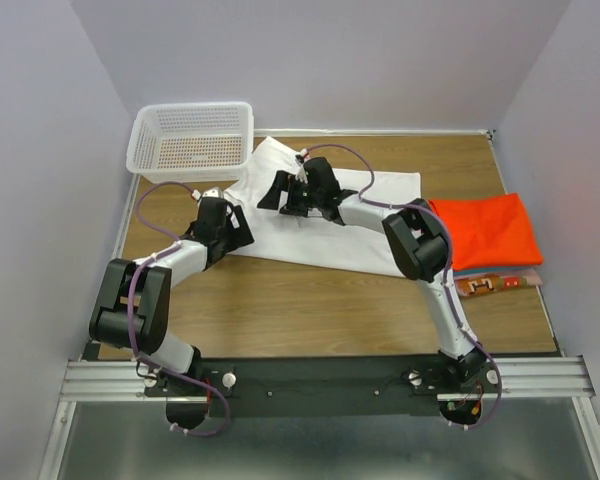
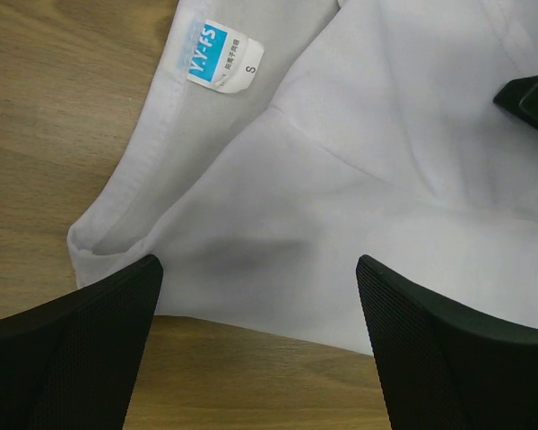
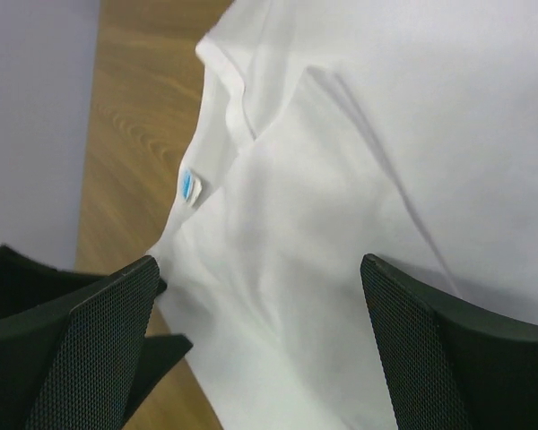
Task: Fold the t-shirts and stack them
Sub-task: Fold the tshirt
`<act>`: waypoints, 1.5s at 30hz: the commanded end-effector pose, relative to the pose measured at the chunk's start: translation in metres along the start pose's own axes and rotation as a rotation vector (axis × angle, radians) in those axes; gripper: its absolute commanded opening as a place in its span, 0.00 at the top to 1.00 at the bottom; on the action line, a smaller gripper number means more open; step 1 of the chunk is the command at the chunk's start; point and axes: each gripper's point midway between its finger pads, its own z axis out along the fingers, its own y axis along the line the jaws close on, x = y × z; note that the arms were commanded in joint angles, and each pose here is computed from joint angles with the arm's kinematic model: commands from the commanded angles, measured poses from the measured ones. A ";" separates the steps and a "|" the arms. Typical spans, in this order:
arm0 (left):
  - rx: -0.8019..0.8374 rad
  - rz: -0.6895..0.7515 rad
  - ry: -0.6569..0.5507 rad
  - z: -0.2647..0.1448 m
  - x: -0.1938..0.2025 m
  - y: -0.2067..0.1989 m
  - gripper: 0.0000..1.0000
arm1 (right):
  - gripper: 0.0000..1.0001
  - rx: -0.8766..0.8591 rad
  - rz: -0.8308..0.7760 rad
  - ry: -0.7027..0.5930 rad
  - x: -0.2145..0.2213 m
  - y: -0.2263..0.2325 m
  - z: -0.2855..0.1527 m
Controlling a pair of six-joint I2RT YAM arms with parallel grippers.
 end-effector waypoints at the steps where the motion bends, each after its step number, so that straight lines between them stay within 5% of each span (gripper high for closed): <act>1: -0.052 0.007 0.033 0.002 0.013 0.015 0.04 | 0.00 0.110 -0.035 -0.150 -0.033 -0.014 0.012; 9: -0.089 -0.018 0.001 -0.009 0.004 0.020 0.02 | 0.00 0.159 -0.096 -0.194 -0.054 0.001 -0.013; 15: -0.005 -0.086 -0.128 -0.045 -0.044 -0.009 0.01 | 0.00 0.385 -0.113 -0.365 -0.080 0.005 -0.116; 19: 0.051 -0.103 -0.212 -0.065 -0.066 -0.025 0.01 | 0.00 0.531 -0.076 -0.382 -0.050 -0.022 -0.184; 26: 0.171 0.015 -0.151 -0.042 -0.062 -0.080 0.01 | 0.00 0.660 0.008 -0.317 0.021 -0.075 -0.257; 34: 0.184 0.088 -0.032 0.009 -0.042 -0.104 0.02 | 0.00 0.760 0.021 -0.250 0.042 -0.108 -0.258; 45: 0.079 0.078 0.118 0.025 0.027 -0.064 0.02 | 0.00 0.831 0.041 -0.090 0.079 -0.138 -0.244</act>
